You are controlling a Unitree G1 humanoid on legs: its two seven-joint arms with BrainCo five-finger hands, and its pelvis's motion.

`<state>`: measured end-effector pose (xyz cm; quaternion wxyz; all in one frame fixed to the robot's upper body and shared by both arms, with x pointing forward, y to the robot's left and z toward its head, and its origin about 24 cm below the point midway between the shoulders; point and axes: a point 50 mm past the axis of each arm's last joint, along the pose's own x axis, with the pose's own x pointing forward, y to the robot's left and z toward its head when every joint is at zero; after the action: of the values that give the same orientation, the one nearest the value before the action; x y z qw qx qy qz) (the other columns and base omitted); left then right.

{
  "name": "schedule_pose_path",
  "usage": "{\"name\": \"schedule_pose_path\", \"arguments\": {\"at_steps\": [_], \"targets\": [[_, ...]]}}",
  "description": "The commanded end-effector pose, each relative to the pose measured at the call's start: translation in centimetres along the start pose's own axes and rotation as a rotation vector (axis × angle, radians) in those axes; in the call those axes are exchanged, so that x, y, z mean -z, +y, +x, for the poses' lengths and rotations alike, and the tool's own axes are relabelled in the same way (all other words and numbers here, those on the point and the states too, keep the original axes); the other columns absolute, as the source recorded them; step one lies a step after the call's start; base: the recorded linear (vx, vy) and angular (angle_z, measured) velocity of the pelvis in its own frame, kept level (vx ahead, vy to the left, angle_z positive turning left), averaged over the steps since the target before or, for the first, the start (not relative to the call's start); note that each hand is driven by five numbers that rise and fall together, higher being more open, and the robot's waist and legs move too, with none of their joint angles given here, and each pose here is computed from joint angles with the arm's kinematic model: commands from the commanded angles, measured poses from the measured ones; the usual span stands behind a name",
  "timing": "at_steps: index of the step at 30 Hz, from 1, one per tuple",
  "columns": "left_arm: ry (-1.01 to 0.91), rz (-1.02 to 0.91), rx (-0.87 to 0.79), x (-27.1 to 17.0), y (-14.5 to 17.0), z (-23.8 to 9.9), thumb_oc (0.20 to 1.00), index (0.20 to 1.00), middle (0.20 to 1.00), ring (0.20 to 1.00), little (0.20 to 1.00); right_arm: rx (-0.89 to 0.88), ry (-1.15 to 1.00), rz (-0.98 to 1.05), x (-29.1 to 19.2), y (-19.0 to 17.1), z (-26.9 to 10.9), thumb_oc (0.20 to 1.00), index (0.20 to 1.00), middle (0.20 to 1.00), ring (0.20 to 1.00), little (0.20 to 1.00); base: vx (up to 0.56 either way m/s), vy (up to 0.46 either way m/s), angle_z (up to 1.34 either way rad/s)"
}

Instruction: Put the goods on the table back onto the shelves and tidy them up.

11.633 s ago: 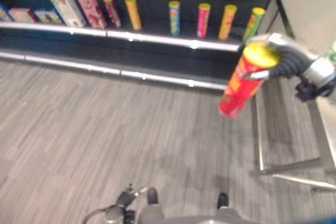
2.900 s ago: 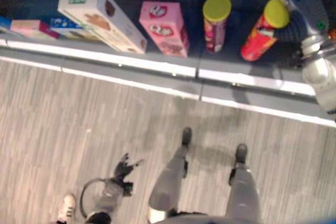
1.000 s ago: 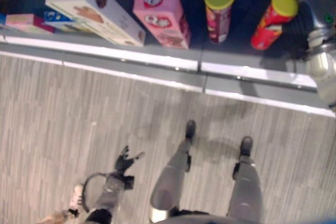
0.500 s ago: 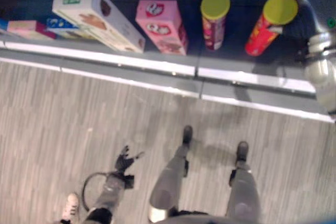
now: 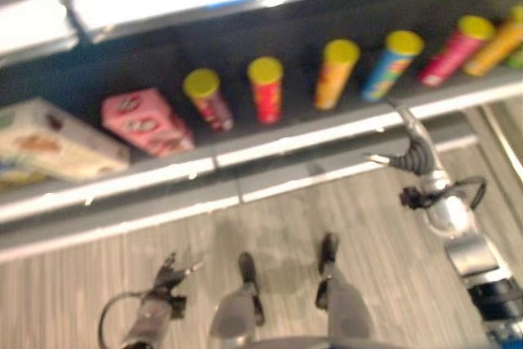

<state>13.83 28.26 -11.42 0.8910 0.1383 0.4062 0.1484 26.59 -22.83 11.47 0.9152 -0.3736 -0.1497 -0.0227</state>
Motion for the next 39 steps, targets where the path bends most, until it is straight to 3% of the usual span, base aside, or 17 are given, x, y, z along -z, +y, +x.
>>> {"name": "schedule_pose_path", "arguments": {"at_steps": [1, 11, 18, 24, 32, 39], "targets": [[-0.006, 0.034, -0.067, -0.5, 2.4, 0.4, 1.000, 1.000, 1.000, 1.000, 1.000, 0.084, -0.081, 0.033, -1.1, -2.8, 0.9, 1.000, 1.000, 1.000, 1.000, 1.000, 0.10, -0.322, -0.88], [0.039, 0.001, -0.004, 1.1, 1.0, -0.3, 1.000, 1.000, 1.000, 1.000, 1.000, 0.252, 0.044, 0.006, 1.5, -8.1, -1.6, 1.000, 1.000, 1.000, 1.000, 1.000, 0.15, -0.330, -0.99], [0.032, -0.055, 0.058, 1.5, -1.0, -0.8, 1.000, 1.000, 1.000, 1.000, 1.000, 0.312, -0.002, -0.083, 0.6, -10.4, -0.5, 1.000, 1.000, 1.000, 1.000, 1.000, 0.19, -0.256, -1.10], [0.035, 0.008, 0.138, 1.5, -3.2, -0.9, 1.000, 1.000, 1.000, 1.000, 1.000, 0.419, -0.031, -0.168, 0.0, -13.0, 0.3, 1.000, 1.000, 1.000, 1.000, 1.000, 0.28, -0.109, -0.80], [0.161, -0.017, 0.100, 4.7, -2.7, -1.7, 1.000, 1.000, 1.000, 1.000, 1.000, 0.401, -0.116, -0.178, -1.8, -12.4, 2.6, 1.000, 1.000, 1.000, 1.000, 1.000, 0.51, -0.017, -0.82], [0.139, -0.009, 0.095, 3.8, -2.4, -1.3, 1.000, 1.000, 1.000, 1.000, 1.000, 0.382, -0.074, -0.189, -1.2, -11.8, 2.6, 1.000, 1.000, 1.000, 1.000, 1.000, 0.34, 0.064, -0.38]]}}
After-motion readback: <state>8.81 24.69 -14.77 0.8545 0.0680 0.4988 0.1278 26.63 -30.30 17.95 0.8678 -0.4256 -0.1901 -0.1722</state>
